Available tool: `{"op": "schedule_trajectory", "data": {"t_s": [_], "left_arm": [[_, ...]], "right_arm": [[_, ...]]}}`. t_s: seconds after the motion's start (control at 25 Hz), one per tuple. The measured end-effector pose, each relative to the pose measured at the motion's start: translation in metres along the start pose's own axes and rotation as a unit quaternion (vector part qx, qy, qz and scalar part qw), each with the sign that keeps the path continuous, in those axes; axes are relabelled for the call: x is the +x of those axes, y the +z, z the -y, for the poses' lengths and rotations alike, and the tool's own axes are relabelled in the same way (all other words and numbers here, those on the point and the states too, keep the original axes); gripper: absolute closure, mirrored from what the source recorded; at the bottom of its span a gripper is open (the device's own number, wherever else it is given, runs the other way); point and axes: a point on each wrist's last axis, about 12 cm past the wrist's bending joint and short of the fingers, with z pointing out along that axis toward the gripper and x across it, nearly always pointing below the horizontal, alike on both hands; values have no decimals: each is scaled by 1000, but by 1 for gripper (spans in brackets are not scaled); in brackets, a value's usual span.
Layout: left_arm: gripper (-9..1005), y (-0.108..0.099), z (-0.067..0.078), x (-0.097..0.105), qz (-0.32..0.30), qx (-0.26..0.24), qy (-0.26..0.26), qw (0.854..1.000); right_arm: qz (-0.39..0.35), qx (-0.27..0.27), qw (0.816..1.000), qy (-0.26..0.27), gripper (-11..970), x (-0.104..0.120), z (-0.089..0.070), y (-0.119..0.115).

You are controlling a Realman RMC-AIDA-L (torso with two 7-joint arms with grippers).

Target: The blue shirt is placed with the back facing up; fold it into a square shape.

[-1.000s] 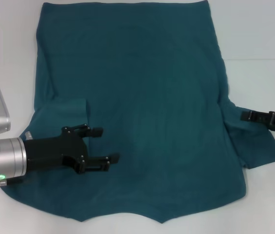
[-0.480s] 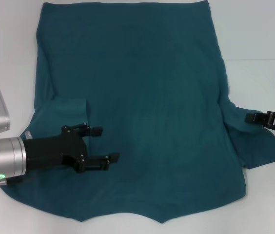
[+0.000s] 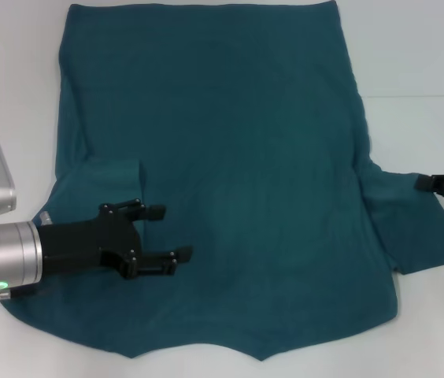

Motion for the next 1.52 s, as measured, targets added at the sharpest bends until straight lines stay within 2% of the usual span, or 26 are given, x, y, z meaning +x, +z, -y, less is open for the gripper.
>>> {"op": "schedule_trajectory", "data": {"t_s": [0.12, 0.44, 0.84, 1.24, 1.52], "left_arm": [[121, 0, 0, 0, 0, 0, -3, 1000], [122, 0, 1, 1, 0, -1, -12, 1000], [121, -1, 0, 1, 5, -5, -27, 1000], [122, 0, -1, 2, 4, -14, -38, 999], [122, 2, -2, 1, 5, -13, -38, 999]], "right_arm": [[5, 3, 1000, -1, 950, -3, 2, -3], [21, 12, 999, -31, 950, -19, 2, -4], [33, 28, 995, -95, 951, -39, -5, 3], [20, 24, 991, -133, 951, -45, -16, 15], [-1, -24, 991, -135, 952, -44, -36, 24]]}}
